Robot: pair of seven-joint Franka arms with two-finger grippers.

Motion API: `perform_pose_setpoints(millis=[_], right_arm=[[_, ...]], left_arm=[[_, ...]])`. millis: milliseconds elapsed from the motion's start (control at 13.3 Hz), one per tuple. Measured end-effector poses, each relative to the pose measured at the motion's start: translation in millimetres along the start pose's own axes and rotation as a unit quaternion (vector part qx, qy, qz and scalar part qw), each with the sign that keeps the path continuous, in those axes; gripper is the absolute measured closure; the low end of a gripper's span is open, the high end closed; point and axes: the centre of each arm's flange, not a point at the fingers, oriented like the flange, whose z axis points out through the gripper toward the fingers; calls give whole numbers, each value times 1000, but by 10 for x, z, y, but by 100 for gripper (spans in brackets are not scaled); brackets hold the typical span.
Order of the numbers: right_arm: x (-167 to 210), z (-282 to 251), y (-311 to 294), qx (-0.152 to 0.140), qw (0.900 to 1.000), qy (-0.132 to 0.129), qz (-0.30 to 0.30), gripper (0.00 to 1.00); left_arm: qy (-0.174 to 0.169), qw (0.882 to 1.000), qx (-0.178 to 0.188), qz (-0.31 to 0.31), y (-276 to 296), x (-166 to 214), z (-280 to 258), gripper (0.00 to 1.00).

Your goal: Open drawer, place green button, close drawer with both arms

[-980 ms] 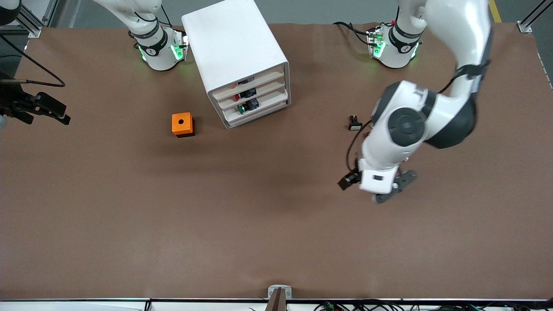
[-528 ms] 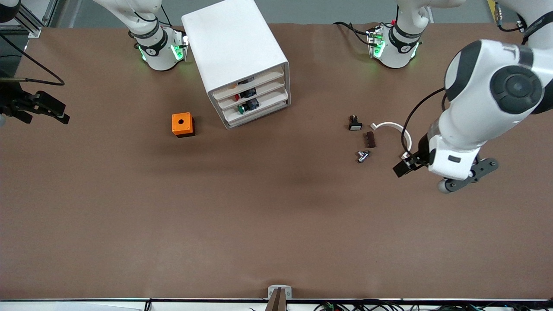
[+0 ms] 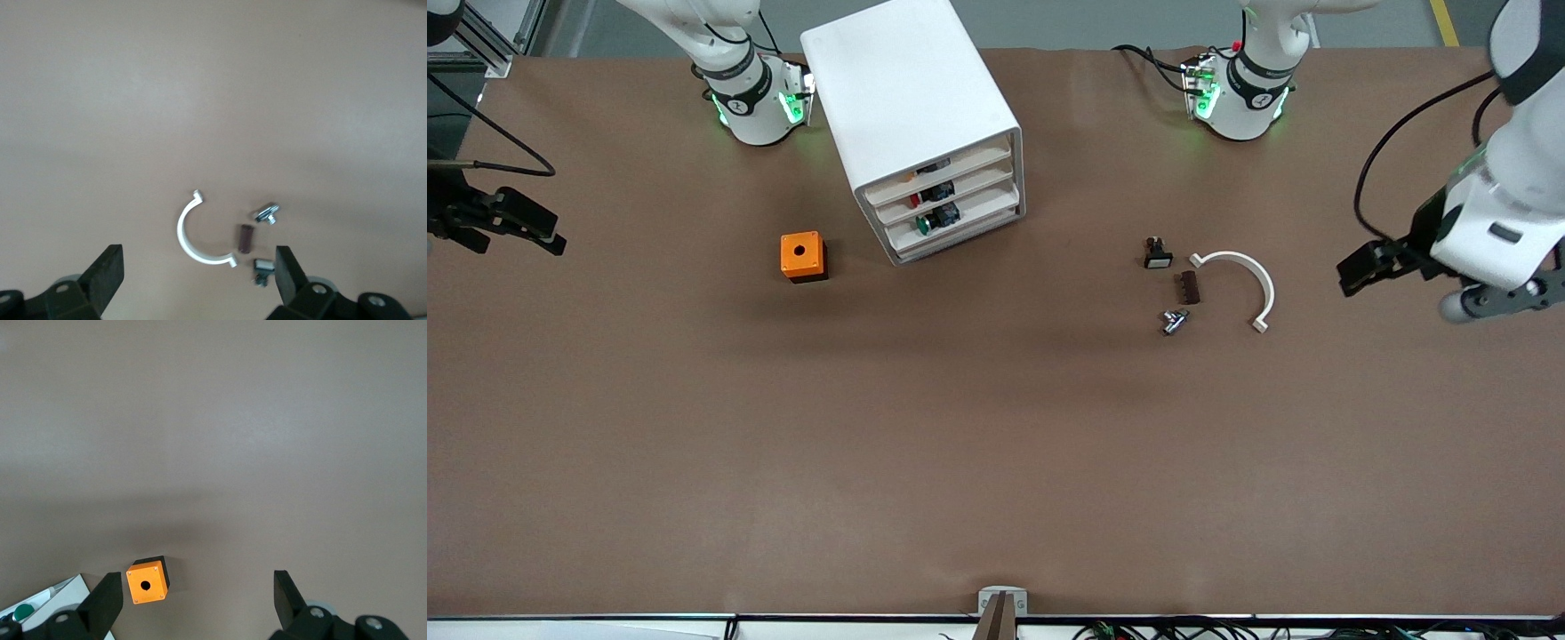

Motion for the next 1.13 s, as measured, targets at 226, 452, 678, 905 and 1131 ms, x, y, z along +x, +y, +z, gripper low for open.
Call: perform_pose_setpoints(millis=[226, 452, 678, 905, 1131], right_arm=[[0, -1, 22, 0, 1000, 0, 2, 0], [-1, 0, 20, 0, 1000, 0, 2, 0], [-1, 1, 17, 0, 1000, -1, 2, 0], [-2, 1, 12, 0, 1000, -1, 1, 0], [-3, 2, 11, 0, 1000, -1, 1, 0]], left_arm=[[7, 1000, 7, 19, -208, -275, -194, 0], [-3, 1000, 11, 27, -364, -425, -235, 0], [-7, 1000, 6, 29, -352, -449, -222, 0], [-12, 999, 2, 31, -329, -482, -234, 0], [-16, 999, 0, 35, -289, -545, -263, 0]])
